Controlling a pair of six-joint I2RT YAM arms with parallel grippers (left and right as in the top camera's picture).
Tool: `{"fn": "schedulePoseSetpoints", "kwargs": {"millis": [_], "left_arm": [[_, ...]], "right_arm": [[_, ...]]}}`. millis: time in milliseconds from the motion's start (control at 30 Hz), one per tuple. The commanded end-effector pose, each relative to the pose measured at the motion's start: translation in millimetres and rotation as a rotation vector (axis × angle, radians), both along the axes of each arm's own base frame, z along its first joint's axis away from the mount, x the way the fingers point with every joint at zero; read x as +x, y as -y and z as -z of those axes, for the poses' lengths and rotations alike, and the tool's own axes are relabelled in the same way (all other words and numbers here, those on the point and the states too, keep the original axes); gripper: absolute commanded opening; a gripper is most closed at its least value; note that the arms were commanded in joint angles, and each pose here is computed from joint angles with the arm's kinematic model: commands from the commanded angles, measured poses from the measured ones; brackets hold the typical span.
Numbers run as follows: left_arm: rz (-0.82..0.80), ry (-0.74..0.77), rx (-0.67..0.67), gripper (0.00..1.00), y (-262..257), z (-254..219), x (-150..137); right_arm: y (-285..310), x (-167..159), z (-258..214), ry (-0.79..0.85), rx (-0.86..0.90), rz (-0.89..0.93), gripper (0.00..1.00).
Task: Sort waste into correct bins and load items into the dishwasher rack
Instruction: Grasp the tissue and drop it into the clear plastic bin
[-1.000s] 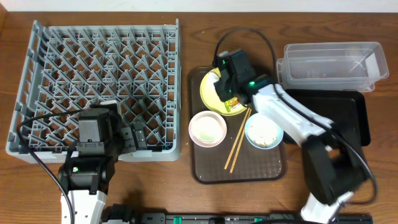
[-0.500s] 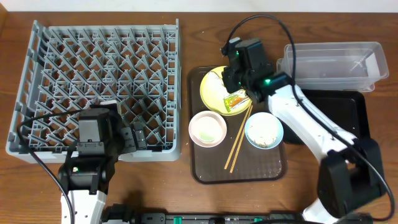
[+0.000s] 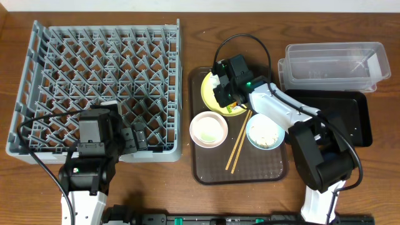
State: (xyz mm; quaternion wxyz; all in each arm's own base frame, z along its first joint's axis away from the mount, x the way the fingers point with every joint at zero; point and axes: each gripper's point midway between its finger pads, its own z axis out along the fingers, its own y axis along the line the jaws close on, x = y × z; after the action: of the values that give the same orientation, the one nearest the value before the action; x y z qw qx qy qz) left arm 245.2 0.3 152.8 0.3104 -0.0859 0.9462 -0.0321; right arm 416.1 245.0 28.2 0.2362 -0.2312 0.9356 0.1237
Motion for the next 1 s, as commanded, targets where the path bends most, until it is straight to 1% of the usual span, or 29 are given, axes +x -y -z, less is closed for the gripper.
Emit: {"fn": "schedulePoseSetpoints", "kwargs": {"millis": [0, 67, 200, 333, 400, 533, 800, 833, 867, 933, 967], "left_arm": [[-0.002, 0.018, -0.005, 0.99, 0.6, -8.5, 3.7], [-0.002, 0.018, -0.005, 0.99, 0.6, -8.5, 3.7], [-0.002, 0.018, -0.005, 0.99, 0.6, -8.5, 3.7], [-0.002, 0.018, -0.005, 0.99, 0.6, -8.5, 3.7], [-0.002, 0.018, -0.005, 0.99, 0.6, -8.5, 3.7], [-0.002, 0.018, -0.005, 0.99, 0.6, -8.5, 3.7], [-0.002, 0.018, -0.005, 0.99, 0.6, -8.5, 3.7], [-0.002, 0.018, -0.005, 0.99, 0.6, -8.5, 3.7], [-0.002, 0.018, -0.005, 0.99, 0.6, -8.5, 3.7], [-0.002, 0.018, -0.005, 0.99, 0.6, -8.5, 3.7], [-0.002, 0.018, -0.005, 0.99, 0.6, -8.5, 3.7]], "right_arm": [[-1.1, 6.6, -21.3, 0.054, 0.005, 0.008, 0.01], [6.2, 13.5, -42.1, 0.106, 0.002, 0.034, 0.01], [30.9, 26.9, -105.7, 0.247, 0.013, 0.111, 0.01], [73.9, 33.9, -161.6, 0.360, 0.008, 0.221, 0.01], [101.8, 37.4, -178.3, 0.397, -0.017, 0.301, 0.01], [160.0, 44.1, -189.5, 0.425, -0.083, 0.456, 0.01], [247.9, 41.1, -160.8, 0.309, -0.149, 0.666, 0.01], [254.1, 39.4, -156.5, 0.292, -0.157, 0.677, 0.04], [259.8, 37.9, -153.1, 0.278, -0.163, 0.687, 0.09], [265.9, 36.4, -150.2, 0.263, -0.162, 0.696, 0.30], [267.5, 36.3, -150.1, 0.263, -0.162, 0.700, 0.38]]}}
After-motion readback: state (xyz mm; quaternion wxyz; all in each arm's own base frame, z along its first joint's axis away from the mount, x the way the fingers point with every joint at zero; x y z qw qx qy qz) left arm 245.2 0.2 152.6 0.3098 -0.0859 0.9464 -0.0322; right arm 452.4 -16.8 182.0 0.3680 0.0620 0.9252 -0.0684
